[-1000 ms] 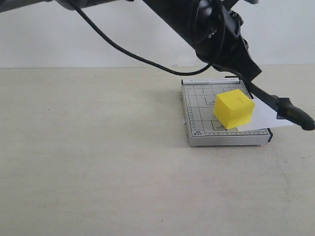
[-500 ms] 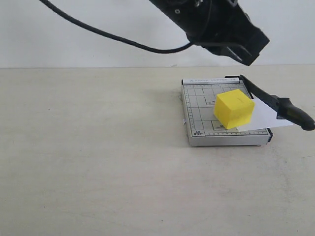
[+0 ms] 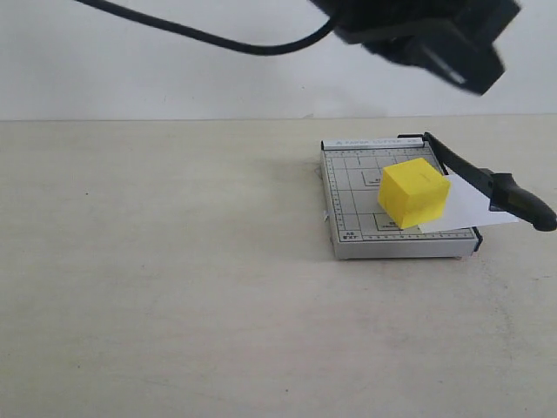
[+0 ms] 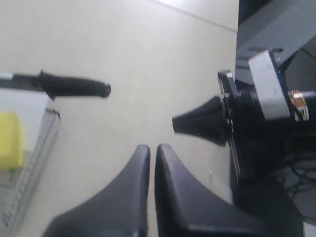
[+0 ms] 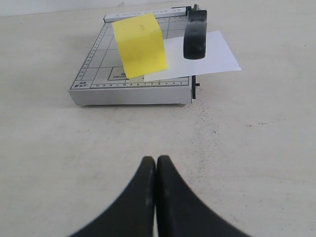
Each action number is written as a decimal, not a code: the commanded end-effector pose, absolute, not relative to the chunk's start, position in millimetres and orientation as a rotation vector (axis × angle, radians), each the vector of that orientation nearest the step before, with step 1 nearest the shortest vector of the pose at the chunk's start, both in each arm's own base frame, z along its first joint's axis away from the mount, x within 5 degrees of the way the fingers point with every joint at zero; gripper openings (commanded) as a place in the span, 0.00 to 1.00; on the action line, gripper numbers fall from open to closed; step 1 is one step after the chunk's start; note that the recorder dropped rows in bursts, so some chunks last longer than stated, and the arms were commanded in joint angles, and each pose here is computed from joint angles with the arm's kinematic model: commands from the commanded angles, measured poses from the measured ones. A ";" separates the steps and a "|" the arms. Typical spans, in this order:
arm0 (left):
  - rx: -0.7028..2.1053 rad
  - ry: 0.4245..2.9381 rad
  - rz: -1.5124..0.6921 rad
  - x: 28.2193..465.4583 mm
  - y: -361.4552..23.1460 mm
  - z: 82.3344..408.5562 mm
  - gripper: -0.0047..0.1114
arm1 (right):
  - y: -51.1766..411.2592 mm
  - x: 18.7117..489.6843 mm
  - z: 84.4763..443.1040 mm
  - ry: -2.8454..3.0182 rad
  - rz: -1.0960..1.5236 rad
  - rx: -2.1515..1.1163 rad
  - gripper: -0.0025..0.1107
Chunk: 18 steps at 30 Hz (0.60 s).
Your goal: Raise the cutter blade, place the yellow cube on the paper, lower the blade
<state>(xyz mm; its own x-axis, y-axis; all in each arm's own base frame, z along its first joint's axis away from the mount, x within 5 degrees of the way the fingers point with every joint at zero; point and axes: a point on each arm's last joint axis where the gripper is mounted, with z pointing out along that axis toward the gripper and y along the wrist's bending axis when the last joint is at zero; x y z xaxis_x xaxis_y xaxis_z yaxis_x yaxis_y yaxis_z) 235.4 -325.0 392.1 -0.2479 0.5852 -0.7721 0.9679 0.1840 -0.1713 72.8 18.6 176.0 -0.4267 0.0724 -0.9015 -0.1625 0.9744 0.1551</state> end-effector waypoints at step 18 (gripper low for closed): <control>1.144 1.187 -0.498 143.1 -267.4 422.3 0.08 | 18.7 72.2 175.2 1.994 0.265 -0.065 0.02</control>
